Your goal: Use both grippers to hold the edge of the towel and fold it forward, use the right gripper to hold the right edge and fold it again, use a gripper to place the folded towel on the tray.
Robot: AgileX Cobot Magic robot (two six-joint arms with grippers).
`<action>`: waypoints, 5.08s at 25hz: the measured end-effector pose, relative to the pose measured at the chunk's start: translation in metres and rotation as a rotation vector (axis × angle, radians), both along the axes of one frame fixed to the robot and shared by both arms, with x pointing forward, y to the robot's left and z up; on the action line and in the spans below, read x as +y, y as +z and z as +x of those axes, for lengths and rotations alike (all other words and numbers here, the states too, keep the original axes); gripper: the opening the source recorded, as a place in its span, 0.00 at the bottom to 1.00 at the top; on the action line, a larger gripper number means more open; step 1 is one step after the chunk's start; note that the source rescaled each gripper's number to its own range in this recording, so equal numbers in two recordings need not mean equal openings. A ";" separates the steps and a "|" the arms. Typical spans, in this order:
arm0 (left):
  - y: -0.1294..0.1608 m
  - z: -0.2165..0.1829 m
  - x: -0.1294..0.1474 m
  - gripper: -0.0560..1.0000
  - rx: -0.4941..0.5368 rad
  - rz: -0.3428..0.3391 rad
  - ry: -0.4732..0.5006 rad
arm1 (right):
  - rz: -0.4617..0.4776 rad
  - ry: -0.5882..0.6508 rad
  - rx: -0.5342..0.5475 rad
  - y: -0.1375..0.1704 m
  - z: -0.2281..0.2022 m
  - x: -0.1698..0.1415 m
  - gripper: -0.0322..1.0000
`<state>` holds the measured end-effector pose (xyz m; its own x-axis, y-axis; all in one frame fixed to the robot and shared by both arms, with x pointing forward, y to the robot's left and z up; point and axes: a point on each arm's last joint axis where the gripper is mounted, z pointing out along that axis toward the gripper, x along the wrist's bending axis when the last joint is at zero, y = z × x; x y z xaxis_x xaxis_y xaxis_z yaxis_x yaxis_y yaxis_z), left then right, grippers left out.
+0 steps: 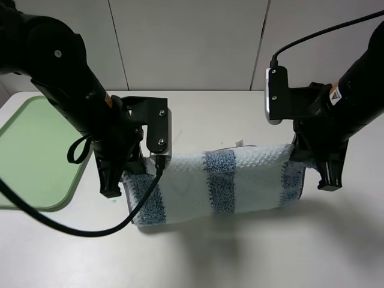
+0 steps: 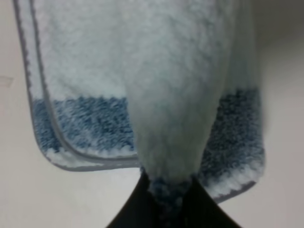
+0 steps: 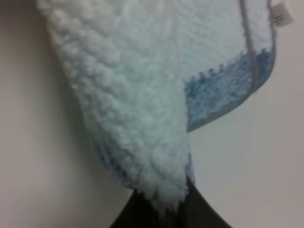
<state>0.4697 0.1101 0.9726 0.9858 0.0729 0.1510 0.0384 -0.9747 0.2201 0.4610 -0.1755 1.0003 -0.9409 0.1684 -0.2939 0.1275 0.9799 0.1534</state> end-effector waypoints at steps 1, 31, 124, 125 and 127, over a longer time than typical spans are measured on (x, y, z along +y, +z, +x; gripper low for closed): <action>-0.002 0.003 0.002 0.05 0.002 0.002 0.010 | 0.000 0.003 -0.005 -0.002 0.002 0.001 0.03; -0.039 0.028 -0.007 0.92 -0.106 -0.062 0.131 | 0.004 -0.090 -0.086 -0.022 0.040 0.016 0.92; 0.070 -0.242 0.200 0.99 -0.524 -0.682 1.468 | 0.353 -0.932 0.145 -0.023 0.030 0.023 1.00; 0.070 -0.243 0.200 0.99 -0.534 -0.678 1.491 | 0.350 -0.932 0.143 -0.026 0.031 0.023 1.00; 0.070 -0.243 0.199 0.99 -0.546 -0.672 1.519 | 0.349 -0.935 0.143 -0.030 0.034 0.024 1.00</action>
